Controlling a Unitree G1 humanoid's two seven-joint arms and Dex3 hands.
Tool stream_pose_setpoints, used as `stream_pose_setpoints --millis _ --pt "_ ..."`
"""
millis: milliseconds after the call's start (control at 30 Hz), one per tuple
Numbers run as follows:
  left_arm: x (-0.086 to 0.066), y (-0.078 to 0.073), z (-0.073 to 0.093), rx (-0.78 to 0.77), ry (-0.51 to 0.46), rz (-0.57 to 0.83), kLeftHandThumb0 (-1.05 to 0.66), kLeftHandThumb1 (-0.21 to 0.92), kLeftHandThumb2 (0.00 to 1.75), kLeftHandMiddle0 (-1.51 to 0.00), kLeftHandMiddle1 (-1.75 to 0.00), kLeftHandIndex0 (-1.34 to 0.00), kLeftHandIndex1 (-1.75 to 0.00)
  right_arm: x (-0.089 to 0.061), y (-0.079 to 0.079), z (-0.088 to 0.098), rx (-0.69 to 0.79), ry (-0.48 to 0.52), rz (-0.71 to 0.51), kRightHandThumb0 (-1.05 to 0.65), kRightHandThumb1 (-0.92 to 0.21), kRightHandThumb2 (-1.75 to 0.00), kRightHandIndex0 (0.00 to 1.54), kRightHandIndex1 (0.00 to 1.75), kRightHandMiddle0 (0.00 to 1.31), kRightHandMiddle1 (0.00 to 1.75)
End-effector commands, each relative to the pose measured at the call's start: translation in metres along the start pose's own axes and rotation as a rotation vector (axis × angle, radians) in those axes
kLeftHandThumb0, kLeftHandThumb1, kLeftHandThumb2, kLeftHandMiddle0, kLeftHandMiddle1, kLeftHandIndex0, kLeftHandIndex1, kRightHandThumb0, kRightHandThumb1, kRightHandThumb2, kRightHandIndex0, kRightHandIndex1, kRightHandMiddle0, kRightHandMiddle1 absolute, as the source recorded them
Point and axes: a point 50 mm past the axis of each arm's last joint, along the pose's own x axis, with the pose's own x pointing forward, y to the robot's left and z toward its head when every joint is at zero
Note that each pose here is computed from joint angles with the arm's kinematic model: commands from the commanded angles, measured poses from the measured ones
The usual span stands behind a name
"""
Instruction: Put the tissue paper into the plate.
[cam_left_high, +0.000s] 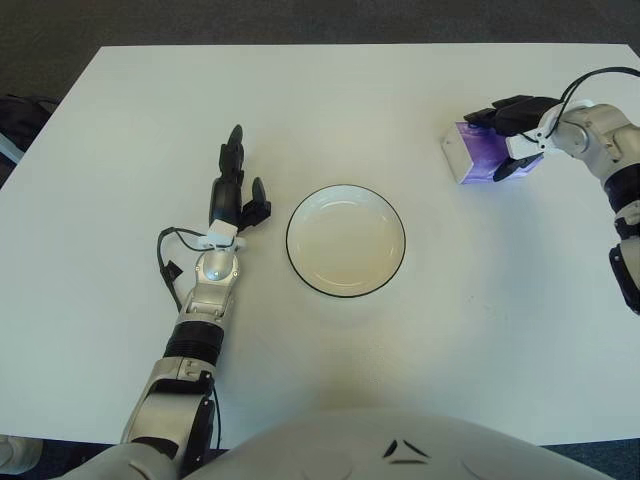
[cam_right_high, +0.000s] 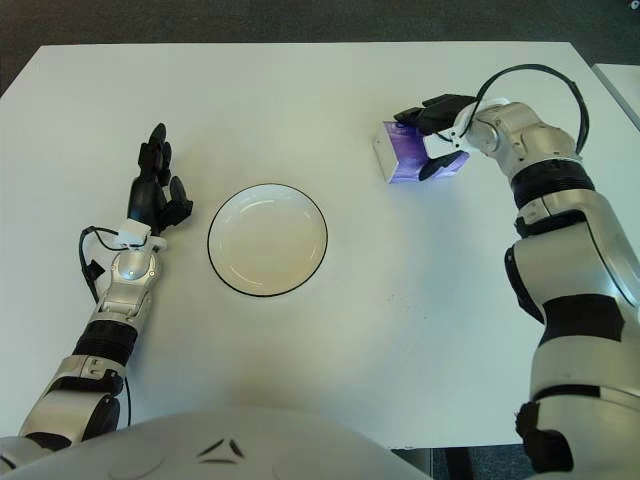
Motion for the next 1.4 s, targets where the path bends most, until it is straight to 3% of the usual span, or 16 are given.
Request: stream_pose_setpoints --millis 0,1200,1333,1367 --pt "-0.089 -0.001 -0.064 0.055 0.371 -0.037 -0.78 0.92 0.96 -0.18 -0.01 0.0 -0.32 0.005 0.017 0.004 -0.006 -0.007 0.038 -1.05 -0.91 -0.04 0.0 0.0 0.0 0.0" --pt "-0.087 0.0 -0.065 0.05 0.38 -0.031 -0.8 0.92 0.95 -0.19 -0.01 0.0 -0.34 0.01 0.042 0.011 0.004 -0.032 0.099 -1.05 -0.91 -0.03 0.0 0.0 0.0 0.0" --pt "-0.087 0.0 -0.065 0.048 0.378 -0.029 -0.8 0.92 0.95 -0.19 -0.01 0.0 -0.34 0.01 0.042 0.011 0.017 -0.031 0.091 -1.03 -0.92 -0.05 0.0 0.0 0.02 0.02" --pt "-0.087 0.0 -0.065 0.048 0.378 -0.029 -0.8 0.92 0.95 -0.19 -0.01 0.0 -0.34 0.011 0.043 0.011 0.024 -0.027 0.088 -1.01 -0.91 -0.05 0.02 0.0 0.01 0.11"
